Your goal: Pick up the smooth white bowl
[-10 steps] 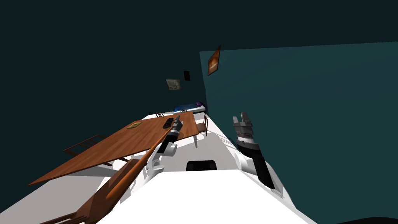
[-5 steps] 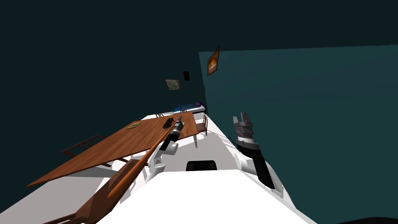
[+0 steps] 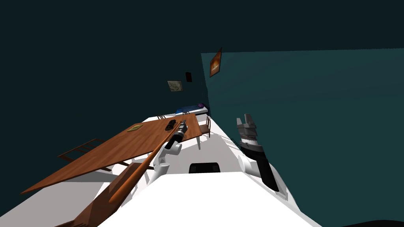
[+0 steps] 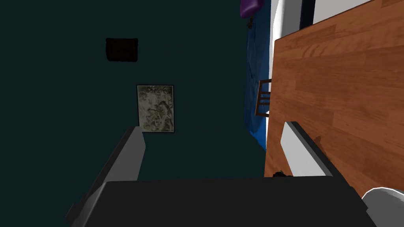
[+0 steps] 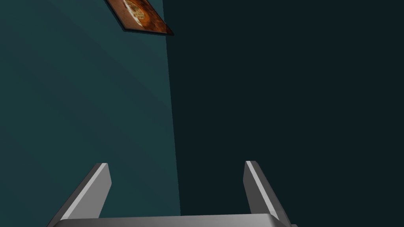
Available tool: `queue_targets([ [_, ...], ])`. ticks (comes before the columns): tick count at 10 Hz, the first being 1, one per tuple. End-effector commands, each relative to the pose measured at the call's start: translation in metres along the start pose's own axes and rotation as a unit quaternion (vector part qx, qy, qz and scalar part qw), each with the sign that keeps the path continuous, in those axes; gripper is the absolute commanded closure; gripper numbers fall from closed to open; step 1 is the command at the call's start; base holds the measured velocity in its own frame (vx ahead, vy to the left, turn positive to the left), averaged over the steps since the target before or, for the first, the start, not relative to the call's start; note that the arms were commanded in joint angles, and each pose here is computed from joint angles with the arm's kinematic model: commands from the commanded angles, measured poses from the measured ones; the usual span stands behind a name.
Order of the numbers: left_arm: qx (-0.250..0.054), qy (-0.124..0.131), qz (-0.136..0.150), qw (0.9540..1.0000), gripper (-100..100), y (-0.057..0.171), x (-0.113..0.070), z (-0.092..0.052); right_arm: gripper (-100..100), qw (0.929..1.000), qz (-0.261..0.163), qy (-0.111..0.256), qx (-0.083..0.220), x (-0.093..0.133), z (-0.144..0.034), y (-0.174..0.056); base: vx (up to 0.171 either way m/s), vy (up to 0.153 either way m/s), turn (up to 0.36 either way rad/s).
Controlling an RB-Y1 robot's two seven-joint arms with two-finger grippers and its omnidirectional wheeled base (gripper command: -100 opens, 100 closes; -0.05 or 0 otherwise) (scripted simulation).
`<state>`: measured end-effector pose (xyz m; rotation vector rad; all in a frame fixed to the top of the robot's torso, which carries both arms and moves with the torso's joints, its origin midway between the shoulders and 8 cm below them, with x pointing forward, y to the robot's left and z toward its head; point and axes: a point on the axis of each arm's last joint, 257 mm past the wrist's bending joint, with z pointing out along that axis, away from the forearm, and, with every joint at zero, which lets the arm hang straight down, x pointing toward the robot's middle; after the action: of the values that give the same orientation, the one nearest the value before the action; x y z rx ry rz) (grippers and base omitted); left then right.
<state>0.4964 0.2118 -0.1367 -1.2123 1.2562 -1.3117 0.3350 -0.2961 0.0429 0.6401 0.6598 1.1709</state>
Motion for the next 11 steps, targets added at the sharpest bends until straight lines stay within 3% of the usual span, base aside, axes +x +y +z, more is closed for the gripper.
queue_targets([
  [1, -0.037, -0.004, -0.003, 0.9993, -100, 0.025, -0.004, 0.003, 0, 1.0000, 0.000, 0.000, 0.000, 0.000, 0.000, 0.000, 0.009, 0.070, -0.061],
  [6, -0.106, -0.014, -0.007, 0.9943, -100, 0.067, -0.011, 0.004, 0, 1.0000, 0.000, 0.000, 0.000, 0.000, 0.000, 0.000, 0.013, 0.050, -0.030],
  [7, -0.132, -0.018, -0.009, 0.9911, -100, 0.084, -0.015, 0.004, 0, 1.0000, 0.000, 0.000, 0.000, 0.000, 0.000, 0.000, 0.030, 0.065, -0.033],
  [8, -0.135, -0.019, -0.009, 0.9907, -100, 0.085, -0.015, 0.003, 0, 1.0000, 0.000, 0.000, 0.000, 0.000, 0.000, 0.000, 0.027, 0.058, -0.024],
  [11, -0.213, -0.034, -0.015, 0.9763, -100, 0.138, -0.029, -0.006, 0, 1.0000, 0.000, 0.000, 0.000, 0.000, 0.000, 0.000, 0.037, 0.113, -0.061],
])
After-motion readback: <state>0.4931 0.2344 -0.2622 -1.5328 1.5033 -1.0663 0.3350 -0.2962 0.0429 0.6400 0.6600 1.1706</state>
